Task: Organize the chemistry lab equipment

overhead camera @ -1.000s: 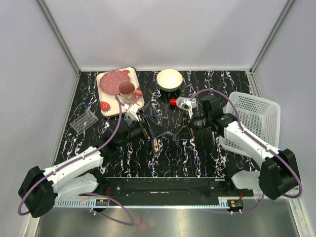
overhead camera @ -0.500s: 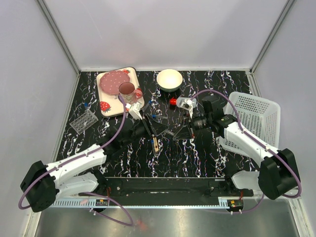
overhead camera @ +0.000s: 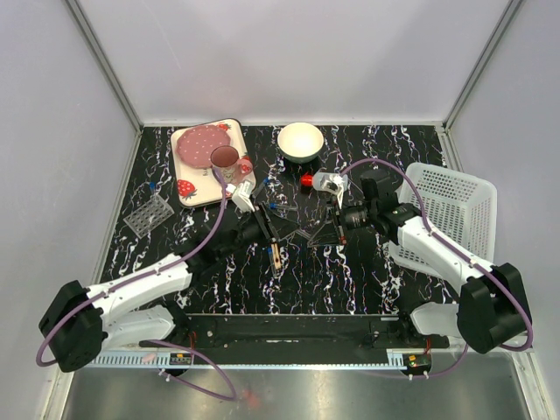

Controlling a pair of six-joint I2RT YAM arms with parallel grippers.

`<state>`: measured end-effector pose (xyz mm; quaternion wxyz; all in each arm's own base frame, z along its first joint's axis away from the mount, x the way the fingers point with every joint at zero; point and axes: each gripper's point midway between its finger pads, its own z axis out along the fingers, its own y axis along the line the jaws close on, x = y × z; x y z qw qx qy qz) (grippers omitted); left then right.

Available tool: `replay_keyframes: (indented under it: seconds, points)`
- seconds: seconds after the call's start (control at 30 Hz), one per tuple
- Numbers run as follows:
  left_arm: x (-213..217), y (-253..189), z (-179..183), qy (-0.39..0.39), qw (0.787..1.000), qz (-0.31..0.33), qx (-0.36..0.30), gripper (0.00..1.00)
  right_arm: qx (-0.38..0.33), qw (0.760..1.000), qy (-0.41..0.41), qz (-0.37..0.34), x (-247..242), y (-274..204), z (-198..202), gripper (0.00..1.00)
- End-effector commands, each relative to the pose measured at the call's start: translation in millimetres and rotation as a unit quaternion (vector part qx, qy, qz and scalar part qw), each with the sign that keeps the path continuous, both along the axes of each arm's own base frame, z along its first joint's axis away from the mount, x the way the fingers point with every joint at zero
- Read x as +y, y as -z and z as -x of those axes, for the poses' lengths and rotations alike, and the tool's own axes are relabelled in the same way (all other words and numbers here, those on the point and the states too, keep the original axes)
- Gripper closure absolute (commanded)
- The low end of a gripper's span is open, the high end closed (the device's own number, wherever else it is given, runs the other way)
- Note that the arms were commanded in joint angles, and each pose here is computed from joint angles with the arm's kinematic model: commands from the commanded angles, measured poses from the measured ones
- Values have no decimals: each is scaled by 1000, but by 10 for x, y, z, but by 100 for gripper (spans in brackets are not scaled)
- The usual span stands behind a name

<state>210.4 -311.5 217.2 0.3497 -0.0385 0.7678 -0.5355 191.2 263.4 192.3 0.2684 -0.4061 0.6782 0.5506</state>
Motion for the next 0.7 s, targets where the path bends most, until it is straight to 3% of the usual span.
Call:
replay_keyframes:
  seconds: [0.0, 0.17, 0.37, 0.47, 0.5, 0.53, 0.63, 0.67]
  points:
    - [-138, -391, 8, 23, 998, 50, -32, 62, -17, 1000, -6, -14, 4, -65, -13, 84]
    - [-154, -423, 25, 28, 997, 57, -31, 67, -17, 1000, -6, -14, -6, -48, -2, 84]
    - [-164, -471, 55, 36, 997, 63, -33, 87, -23, 1000, -3, -10, -14, -13, -10, 79]
    - [-132, -431, 52, 30, 998, 55, -30, 91, -37, 999, -1, -7, -26, -23, -21, 58]
    - [-95, -451, 54, 25, 998, 53, -35, 91, -41, 999, 8, -1, -53, -27, -37, 39]
    - [-50, -368, 41, 17, 999, 35, -26, 91, -46, 999, 12, 2, -68, -37, -53, 28]
    - [181, -258, -47, -21, 999, -18, -26, 91, -67, 997, 37, 10, -205, -103, -163, 4]
    - [269, -241, -95, -34, 998, -35, -35, 91, -83, 996, 42, 10, -248, -141, -213, 3]
